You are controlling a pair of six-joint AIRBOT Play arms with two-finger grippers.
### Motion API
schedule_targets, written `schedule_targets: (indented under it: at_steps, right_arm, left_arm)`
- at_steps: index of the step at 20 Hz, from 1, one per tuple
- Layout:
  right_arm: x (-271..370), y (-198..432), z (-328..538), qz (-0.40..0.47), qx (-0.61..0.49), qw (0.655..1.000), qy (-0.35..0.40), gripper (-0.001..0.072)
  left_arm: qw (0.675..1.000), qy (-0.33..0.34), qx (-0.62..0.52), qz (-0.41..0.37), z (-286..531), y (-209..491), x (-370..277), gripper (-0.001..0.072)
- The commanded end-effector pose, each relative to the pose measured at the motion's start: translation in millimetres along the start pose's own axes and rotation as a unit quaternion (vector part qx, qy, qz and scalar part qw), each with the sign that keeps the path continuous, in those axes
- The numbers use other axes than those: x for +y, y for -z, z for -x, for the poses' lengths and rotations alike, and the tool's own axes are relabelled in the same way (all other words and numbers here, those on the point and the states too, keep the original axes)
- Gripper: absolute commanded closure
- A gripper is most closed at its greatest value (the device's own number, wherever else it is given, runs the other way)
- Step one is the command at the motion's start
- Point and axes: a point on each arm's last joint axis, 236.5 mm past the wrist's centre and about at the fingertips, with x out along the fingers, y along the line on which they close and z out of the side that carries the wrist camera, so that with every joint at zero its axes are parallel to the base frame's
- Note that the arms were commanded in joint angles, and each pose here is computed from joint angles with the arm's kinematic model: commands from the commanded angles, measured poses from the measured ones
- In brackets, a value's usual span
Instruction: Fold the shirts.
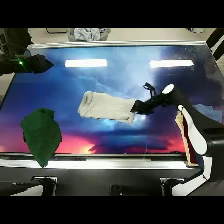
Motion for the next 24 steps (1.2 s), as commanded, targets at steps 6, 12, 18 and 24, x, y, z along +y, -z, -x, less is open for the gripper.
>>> schedule_targets:
  at_steps: [6,12,18,24]
  right_arm:
    - [46.3,-42.4,69.3,0.109,-0.086,0.987,-0.084,0.067]
    - [10.1,-52.7,286.9,0.079,-0.235,0.969,0.015,0.0671]
    - [-39.9,-6.7,432.8,0.001,-0.353,0.931,0.093,0.067]
    - [-80.0,40.9,494.7,-0.074,-0.396,0.907,0.12,0.067]
  left_arm:
    - [1.0,-0.001,0.0,0.002,0.0,0.1,0.7,0.0673]
    - [1.0,-0.001,0.006,0.003,-5.7,2.7,3.7,0.0673]
    - [1.0,-0.002,0.016,0.008,-15.5,7.0,8.9,0.0672]
    - [1.0,-0.002,0.013,0.008,-15.9,5.5,9.3,0.0672]
